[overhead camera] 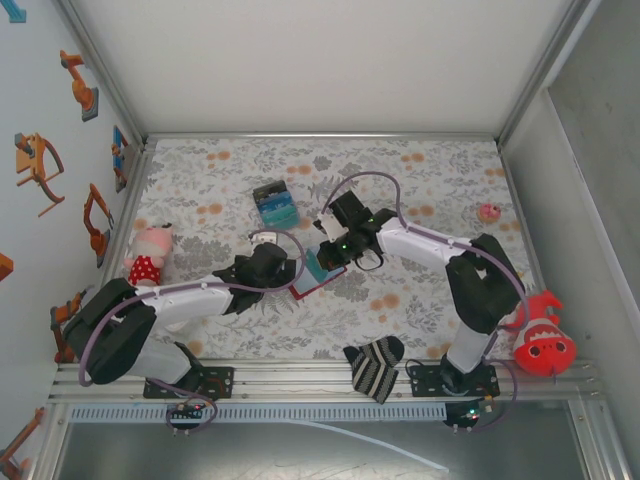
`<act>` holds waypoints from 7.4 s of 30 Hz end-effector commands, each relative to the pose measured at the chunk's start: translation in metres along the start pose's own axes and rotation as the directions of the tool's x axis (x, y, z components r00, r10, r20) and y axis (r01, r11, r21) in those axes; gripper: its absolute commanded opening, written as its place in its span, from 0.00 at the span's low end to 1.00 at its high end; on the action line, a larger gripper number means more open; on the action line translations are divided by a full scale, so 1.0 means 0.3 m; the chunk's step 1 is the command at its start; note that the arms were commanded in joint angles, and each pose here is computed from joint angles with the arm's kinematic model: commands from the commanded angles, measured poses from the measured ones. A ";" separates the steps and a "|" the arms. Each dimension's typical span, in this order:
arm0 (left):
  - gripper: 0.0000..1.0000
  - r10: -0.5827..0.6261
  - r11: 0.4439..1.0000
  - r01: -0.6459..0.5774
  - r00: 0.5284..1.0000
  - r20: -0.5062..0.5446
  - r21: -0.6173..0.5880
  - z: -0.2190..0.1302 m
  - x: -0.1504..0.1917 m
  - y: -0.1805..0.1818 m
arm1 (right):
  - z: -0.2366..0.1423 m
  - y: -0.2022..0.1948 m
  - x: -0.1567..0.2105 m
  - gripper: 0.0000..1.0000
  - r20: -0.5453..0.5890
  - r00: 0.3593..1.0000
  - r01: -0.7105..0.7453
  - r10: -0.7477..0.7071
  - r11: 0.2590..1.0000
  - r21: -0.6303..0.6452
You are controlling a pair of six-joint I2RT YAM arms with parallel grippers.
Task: Take the credit cards out of the card holder
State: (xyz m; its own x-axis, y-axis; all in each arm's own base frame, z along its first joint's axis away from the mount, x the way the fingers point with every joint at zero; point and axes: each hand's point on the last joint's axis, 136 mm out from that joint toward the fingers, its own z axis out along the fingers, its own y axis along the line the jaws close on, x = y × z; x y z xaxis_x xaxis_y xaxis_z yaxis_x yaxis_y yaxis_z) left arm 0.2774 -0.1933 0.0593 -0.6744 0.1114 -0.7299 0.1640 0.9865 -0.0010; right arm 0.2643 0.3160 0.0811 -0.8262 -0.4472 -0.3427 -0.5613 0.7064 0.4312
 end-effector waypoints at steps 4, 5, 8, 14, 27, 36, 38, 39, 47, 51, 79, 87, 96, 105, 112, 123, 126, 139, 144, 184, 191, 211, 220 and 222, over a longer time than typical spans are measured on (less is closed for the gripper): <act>0.97 -0.055 0.998 0.055 0.998 0.005 0.006 0.008 0.003 0.001 | 0.031 -0.025 0.007 0.00 -0.060 0.996 0.074 -0.066 0.988 0.134; 0.97 -0.053 0.999 0.053 0.999 0.003 0.006 0.010 0.005 0.000 | 0.035 -0.027 0.007 0.00 -0.064 0.995 0.080 -0.071 0.986 0.147; 0.97 -0.050 0.999 0.050 0.999 -0.004 0.011 0.017 0.009 -0.005 | 0.040 -0.023 0.006 0.00 -0.073 0.994 0.093 -0.083 0.983 0.160; 0.97 -0.025 1.000 0.025 0.999 -0.031 0.015 0.045 0.024 -0.023 | 0.051 -0.030 0.022 0.06 -0.086 0.993 0.094 -0.080 0.981 0.169; 0.97 -0.017 0.999 0.019 0.998 -0.055 0.031 0.071 0.038 -0.048 | 0.089 -0.017 0.026 0.02 -0.085 0.994 0.083 -0.073 0.989 0.124; 0.98 -0.029 0.998 0.025 0.998 0.064 0.056 -0.038 -0.053 0.014 | -0.023 0.035 -0.024 0.00 0.001 0.984 0.174 -0.175 0.978 0.117; 0.99 -0.017 0.996 0.007 0.994 0.109 0.089 -0.078 -0.086 0.022 | -0.058 0.058 -0.042 0.00 0.031 0.978 0.204 -0.208 0.973 0.105; 1.00 -0.002 0.992 -0.015 0.991 0.131 0.124 -0.100 -0.102 0.017 | -0.077 0.075 -0.049 0.00 0.046 0.971 0.229 -0.234 0.969 0.094; 0.83 0.106 0.865 -0.249 0.939 0.327 0.435 -0.282 -0.185 -0.065 | -0.223 0.197 -0.077 0.00 0.165 0.865 0.475 -0.474 0.879 0.036; 0.72 0.087 0.735 -0.357 0.893 0.442 0.576 -0.406 -0.238 -0.121 | -0.276 0.262 -0.057 0.00 0.192 0.795 0.589 -0.575 0.808 -0.020; 0.00 0.269 0.333 -0.514 0.855 0.443 0.790 -0.558 -0.150 -0.298 | -0.376 0.412 0.031 0.00 0.236 0.670 0.742 -0.704 0.639 -0.201; 0.00 0.139 0.462 -0.481 0.869 0.475 0.745 -0.601 -0.214 -0.249 | -0.442 0.373 -0.070 0.54 0.385 0.694 0.662 -0.609 0.750 -0.008; 0.00 -0.141 0.538 -0.383 0.838 0.527 0.751 -0.707 -0.299 -0.207 | -0.601 0.404 -0.127 0.60 0.682 0.641 0.547 -0.352 0.833 -0.083; 0.00 -0.340 0.506 -0.301 0.792 0.508 0.808 -0.765 -0.375 -0.194 | -0.625 0.533 -0.118 0.58 0.728 0.647 0.641 -0.229 0.681 -0.355; 0.00 -0.391 0.436 -0.310 0.780 0.488 0.845 -0.813 -0.395 -0.215 | -0.605 0.559 -0.121 0.52 0.718 0.654 0.674 -0.241 0.616 -0.407; 0.02 -0.360 0.429 -0.308 0.804 0.474 0.849 -0.799 -0.374 -0.231 | -0.631 0.568 -0.091 0.00 0.738 0.614 0.715 -0.281 0.594 -0.369; 0.26 -0.328 0.445 -0.307 0.818 0.472 0.841 -0.794 -0.367 -0.231 | -0.630 0.560 -0.076 0.00 0.727 0.617 0.713 -0.301 0.606 -0.354; 0.45 0.057 0.524 -0.428 0.880 0.471 0.736 -0.847 -0.327 -0.212 | -0.592 0.518 0.040 0.00 0.616 0.639 0.735 -0.461 0.602 -0.313; 0.44 0.116 0.457 -0.442 0.890 0.441 0.772 -0.856 -0.330 -0.257 | -0.597 0.525 0.054 0.00 0.610 0.638 0.742 -0.470 0.586 -0.326; 0.00 0.371 0.576 -0.540 0.842 0.392 0.614 -0.591 -0.384 -0.177 | -0.634 0.340 -0.036 0.83 0.608 0.616 0.585 -0.501 0.808 0.073; 0.00 0.493 0.615 -0.584 0.809 0.320 0.529 -0.421 -0.413 -0.127 | -0.645 0.245 -0.091 0.99 0.613 0.635 0.449 -0.469 0.871 0.201; 0.00 0.662 0.526 -0.636 0.723 0.198 0.564 -0.008 -0.450 -0.103 | -0.617 0.067 -0.144 0.99 0.587 0.711 0.202 -0.387 0.912 0.357; 0.00 0.664 0.543 -0.619 0.730 0.162 0.568 0.110 -0.431 -0.043 | -0.600 0.050 -0.154 0.99 0.580 0.722 0.181 -0.376 0.913 0.367; 0.00 0.664 0.540 -0.619 0.730 0.164 0.569 0.128 -0.430 -0.038 | -0.592 0.051 -0.158 0.99 0.577 0.726 0.185 -0.376 0.914 0.362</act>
State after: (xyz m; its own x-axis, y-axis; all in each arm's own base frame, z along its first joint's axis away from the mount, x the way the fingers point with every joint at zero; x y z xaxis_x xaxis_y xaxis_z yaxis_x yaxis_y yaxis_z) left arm 0.3803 -0.2187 0.1164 -0.3238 0.7216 -0.6119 0.9005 0.4335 0.0347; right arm 0.2826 0.2489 0.2505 -0.3526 -0.2912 -0.8893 -0.6606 0.7505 0.0162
